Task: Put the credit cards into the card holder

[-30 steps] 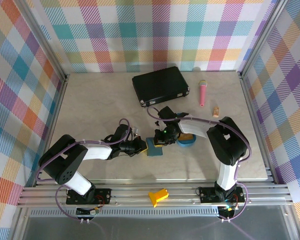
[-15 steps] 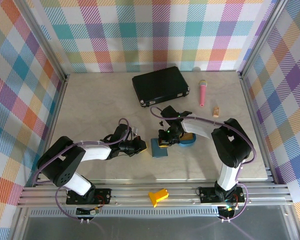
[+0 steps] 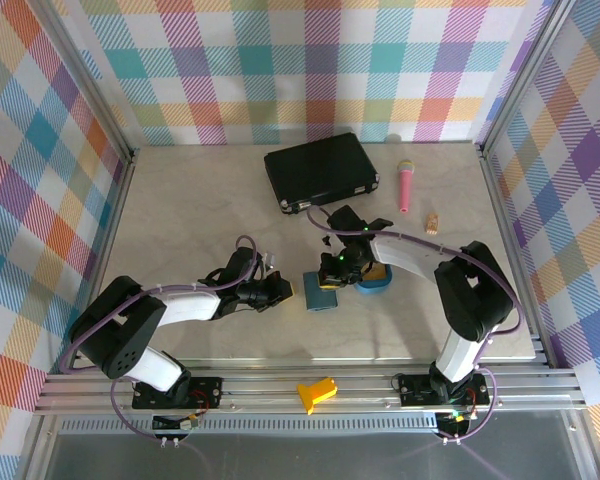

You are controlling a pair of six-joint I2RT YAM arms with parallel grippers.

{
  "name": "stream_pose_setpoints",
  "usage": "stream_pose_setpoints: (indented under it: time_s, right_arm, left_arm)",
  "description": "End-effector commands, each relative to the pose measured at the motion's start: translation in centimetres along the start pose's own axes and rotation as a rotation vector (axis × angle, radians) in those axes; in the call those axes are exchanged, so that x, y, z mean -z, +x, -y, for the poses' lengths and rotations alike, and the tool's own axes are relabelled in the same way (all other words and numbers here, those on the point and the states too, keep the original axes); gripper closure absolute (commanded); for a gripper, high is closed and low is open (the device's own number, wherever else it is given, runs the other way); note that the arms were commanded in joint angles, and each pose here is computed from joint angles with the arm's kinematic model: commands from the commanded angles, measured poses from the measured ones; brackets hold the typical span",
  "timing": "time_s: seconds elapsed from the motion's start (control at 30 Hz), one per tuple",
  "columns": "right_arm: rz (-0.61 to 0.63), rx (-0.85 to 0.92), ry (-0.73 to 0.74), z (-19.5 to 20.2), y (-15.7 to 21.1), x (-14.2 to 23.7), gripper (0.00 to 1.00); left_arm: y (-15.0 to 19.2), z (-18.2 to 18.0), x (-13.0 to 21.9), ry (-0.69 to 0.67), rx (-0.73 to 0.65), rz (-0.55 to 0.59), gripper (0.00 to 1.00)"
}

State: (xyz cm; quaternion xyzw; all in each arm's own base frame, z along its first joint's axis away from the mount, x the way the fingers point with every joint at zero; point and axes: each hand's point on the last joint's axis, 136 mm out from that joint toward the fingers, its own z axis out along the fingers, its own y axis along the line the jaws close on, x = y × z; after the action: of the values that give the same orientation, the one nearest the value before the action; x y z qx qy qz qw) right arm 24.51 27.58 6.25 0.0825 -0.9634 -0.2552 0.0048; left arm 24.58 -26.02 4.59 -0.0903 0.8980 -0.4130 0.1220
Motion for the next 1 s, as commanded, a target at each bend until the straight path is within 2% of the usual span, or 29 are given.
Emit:
stream_pose_setpoints:
  time_s: [0.0,0.37,0.63,0.73,0.83,0.97]
  right_arm:
    - [-0.015,-0.006,-0.059,-1.0,0.2,0.2,0.95]
    - [-0.017,-0.055,-0.113,-2.2,-0.5,-1.1,0.97]
    - [0.0,-0.103,-0.093,-2.8,-0.5,-2.3,0.96]
    - [-0.01,-0.1,-0.079,-2.8,-0.3,-2.8,0.9]
    - [-0.011,-0.088,-0.069,-2.7,-0.4,-2.8,0.79]
    - [0.003,-0.05,-0.067,-3.1,-0.7,-2.1,0.69]
  left_arm:
    - [0.0,-0.1,0.5,-0.008,-0.013,0.009,1.0]
    - [-0.5,0.2,2.3,-0.024,-0.023,0.053,1.0]
    - [-1.2,0.0,3.7,-0.038,-0.019,0.075,1.0]
    - [-1.2,0.0,3.9,-0.039,-0.018,0.077,1.0]
    - [-1.3,-0.1,4.1,-0.041,-0.02,0.082,1.0]
    - [-1.4,-0.1,4.5,-0.042,-0.018,0.09,1.0]
